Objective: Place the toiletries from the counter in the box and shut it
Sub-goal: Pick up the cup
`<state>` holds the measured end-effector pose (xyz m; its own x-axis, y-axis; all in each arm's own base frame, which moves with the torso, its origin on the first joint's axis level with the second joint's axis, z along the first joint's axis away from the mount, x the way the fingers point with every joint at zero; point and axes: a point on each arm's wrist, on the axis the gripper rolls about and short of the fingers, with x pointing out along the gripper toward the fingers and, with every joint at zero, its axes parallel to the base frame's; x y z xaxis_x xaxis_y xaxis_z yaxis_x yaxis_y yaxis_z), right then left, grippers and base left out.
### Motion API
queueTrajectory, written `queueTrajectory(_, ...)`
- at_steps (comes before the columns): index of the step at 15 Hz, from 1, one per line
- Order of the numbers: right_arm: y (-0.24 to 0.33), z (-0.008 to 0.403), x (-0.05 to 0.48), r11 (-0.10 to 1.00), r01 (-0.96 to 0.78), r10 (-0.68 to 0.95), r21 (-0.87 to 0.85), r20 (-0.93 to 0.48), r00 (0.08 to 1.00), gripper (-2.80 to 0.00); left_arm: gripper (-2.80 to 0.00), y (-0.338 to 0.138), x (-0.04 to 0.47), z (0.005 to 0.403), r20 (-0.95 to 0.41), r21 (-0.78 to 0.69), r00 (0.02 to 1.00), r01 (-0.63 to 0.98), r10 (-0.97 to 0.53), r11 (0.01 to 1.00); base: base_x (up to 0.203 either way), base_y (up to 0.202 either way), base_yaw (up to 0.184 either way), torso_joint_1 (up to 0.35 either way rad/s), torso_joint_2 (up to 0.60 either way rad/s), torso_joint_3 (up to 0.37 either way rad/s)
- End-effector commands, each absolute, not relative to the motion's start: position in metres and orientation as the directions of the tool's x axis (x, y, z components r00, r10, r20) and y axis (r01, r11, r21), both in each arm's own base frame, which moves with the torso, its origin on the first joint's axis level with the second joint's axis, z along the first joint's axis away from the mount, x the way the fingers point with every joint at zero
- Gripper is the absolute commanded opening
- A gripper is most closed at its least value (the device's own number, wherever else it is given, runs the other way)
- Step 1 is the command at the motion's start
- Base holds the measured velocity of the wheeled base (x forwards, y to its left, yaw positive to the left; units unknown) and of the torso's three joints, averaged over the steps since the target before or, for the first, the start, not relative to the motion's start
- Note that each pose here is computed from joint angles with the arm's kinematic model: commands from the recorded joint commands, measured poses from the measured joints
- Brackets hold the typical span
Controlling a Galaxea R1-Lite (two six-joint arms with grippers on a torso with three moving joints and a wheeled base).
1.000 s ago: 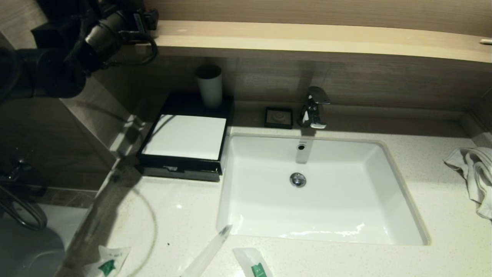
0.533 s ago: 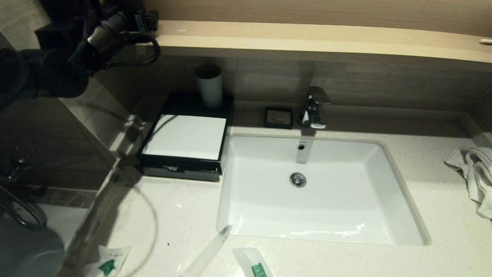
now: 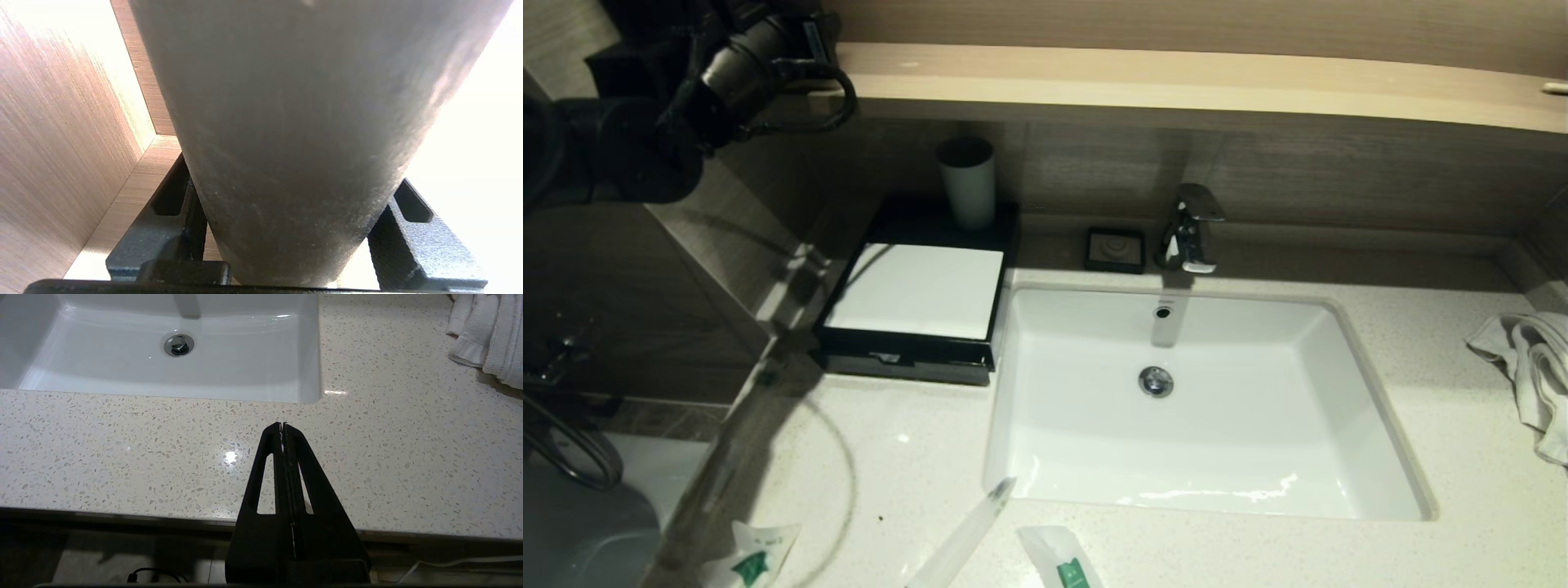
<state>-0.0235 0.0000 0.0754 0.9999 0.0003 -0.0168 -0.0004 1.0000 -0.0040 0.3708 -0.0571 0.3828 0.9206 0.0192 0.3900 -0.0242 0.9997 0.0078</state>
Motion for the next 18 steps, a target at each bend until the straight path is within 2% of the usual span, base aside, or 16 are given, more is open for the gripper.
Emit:
queueTrajectory(1, 0.0, 0.075, -0.024, 1.0, -0.001, 0.001, -0.005, -0.017, 1.0, -2.8, -2.8, -0.057, 0.368, 0.385, 0.398, 0.006, 0.917, -0.024, 0.019, 1.0, 0.0, 0.0, 0.0, 0.0, 0.0, 0.0)
queueTrajectory(8, 0.0, 0.075, -0.024, 1.0, 0.0, 0.0, -0.005, -0.017, 1.0, -2.8, -2.8, -0.055, 0.348, 0.394, 0.398, 0.002, 0.917, -0.014, 0.012, 1.0, 0.0, 0.0, 0.0, 0.0, 0.0, 0.0)
queueTrajectory(18, 0.0, 0.075, -0.024, 1.0, -0.001, 0.0, -0.005, -0.017, 1.0, -2.8, -2.8, -0.054, 0.289, 0.392, 0.359, -0.011, 0.933, 0.03, -0.023, 0.999, 0.0, 0.0, 0.0, 0.0, 0.0, 0.0)
